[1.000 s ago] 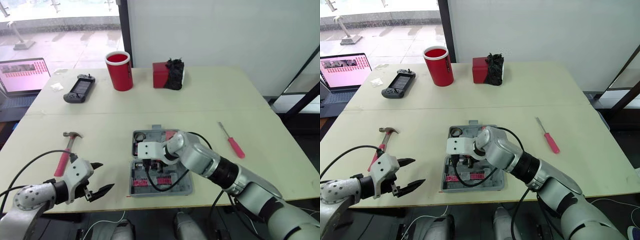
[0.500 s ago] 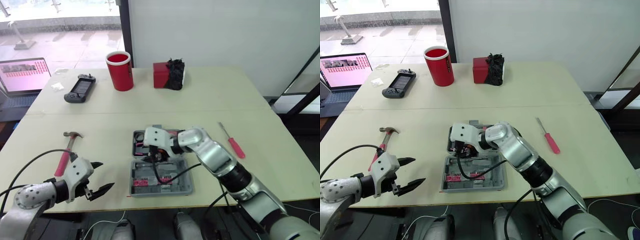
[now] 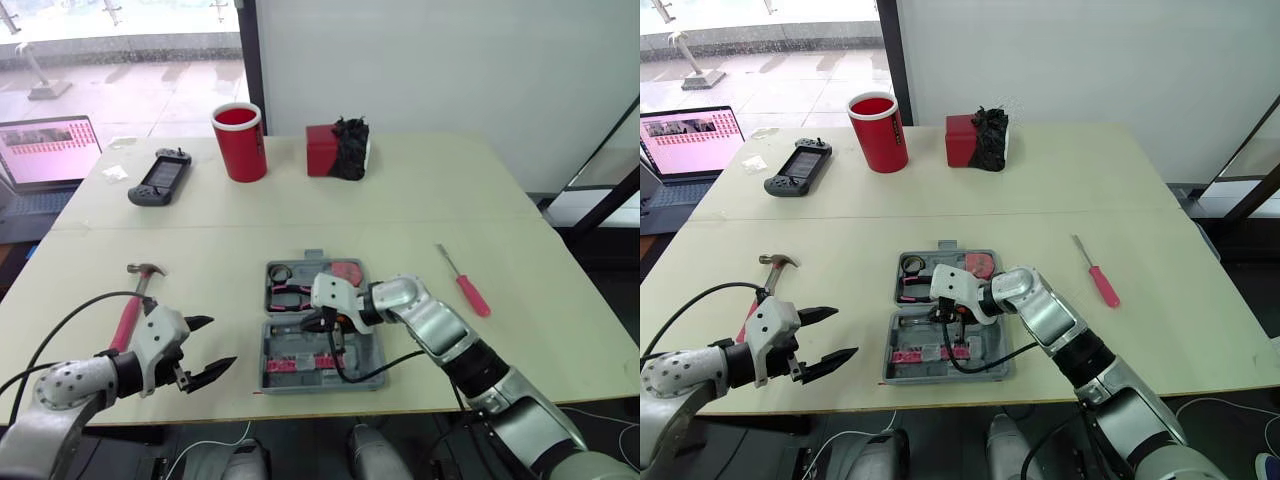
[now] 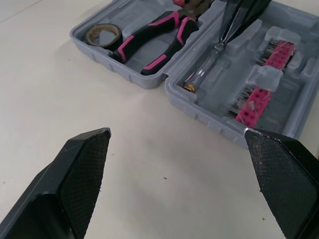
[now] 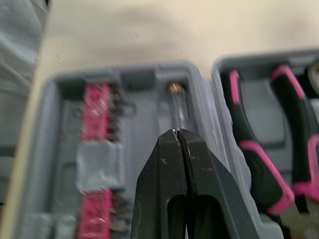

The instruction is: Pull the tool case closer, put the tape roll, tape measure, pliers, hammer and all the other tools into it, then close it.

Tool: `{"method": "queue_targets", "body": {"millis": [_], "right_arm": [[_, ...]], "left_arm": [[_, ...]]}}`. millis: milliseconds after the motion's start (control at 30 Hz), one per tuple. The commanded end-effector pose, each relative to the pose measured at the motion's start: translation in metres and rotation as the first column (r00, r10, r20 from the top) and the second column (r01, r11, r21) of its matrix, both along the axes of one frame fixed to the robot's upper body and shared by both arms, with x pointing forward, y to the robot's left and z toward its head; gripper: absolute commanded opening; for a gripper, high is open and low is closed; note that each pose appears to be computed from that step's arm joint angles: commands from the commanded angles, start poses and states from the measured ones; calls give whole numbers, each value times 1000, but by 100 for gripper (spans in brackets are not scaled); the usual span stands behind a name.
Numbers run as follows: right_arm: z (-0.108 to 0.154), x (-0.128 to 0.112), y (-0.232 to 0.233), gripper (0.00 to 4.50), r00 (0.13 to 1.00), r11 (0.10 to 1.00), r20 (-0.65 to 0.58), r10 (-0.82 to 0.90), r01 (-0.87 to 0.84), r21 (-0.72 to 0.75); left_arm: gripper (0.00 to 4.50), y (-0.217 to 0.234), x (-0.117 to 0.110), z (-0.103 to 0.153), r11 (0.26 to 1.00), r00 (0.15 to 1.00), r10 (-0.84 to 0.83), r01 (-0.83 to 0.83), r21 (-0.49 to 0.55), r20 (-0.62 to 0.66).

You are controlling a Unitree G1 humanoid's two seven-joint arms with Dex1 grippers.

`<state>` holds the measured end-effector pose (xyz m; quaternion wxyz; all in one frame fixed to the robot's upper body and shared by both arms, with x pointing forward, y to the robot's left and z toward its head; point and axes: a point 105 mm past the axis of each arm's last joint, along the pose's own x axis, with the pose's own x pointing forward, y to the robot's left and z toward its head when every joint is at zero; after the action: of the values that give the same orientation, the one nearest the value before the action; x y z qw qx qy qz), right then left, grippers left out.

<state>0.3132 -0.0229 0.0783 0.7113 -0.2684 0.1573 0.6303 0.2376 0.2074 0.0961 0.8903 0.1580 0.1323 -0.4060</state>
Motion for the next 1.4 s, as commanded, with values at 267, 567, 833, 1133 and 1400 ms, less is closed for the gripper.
{"method": "queue_targets", "body": {"millis": [267, 567, 833, 1133, 1400], "right_arm": [[-45, 4, -11, 5, 999, 993, -29, -38, 34, -115], [-1, 4, -2, 5, 999, 986, -19, -31, 34, 163], [35, 20, -39, 5, 977, 915, -87, -194, 212, 344], [35, 23, -154, 289, 840, 747, -107, -532, 524, 408], [24, -2, -275, 448, 562, 483, -35, -826, 740, 467]], "left_arm": [[450, -7, 0, 11, 999, 999, -43, 44, -18, 15], [450, -3, 2, 12, 999, 999, -34, 34, -17, 21], [450, 21, 12, 11, 996, 994, 86, -85, -16, 72], [450, 129, 2, 3, 859, 829, 487, -512, 20, 275], [450, 177, -45, -10, 728, 695, 681, -678, -106, 230]]}}
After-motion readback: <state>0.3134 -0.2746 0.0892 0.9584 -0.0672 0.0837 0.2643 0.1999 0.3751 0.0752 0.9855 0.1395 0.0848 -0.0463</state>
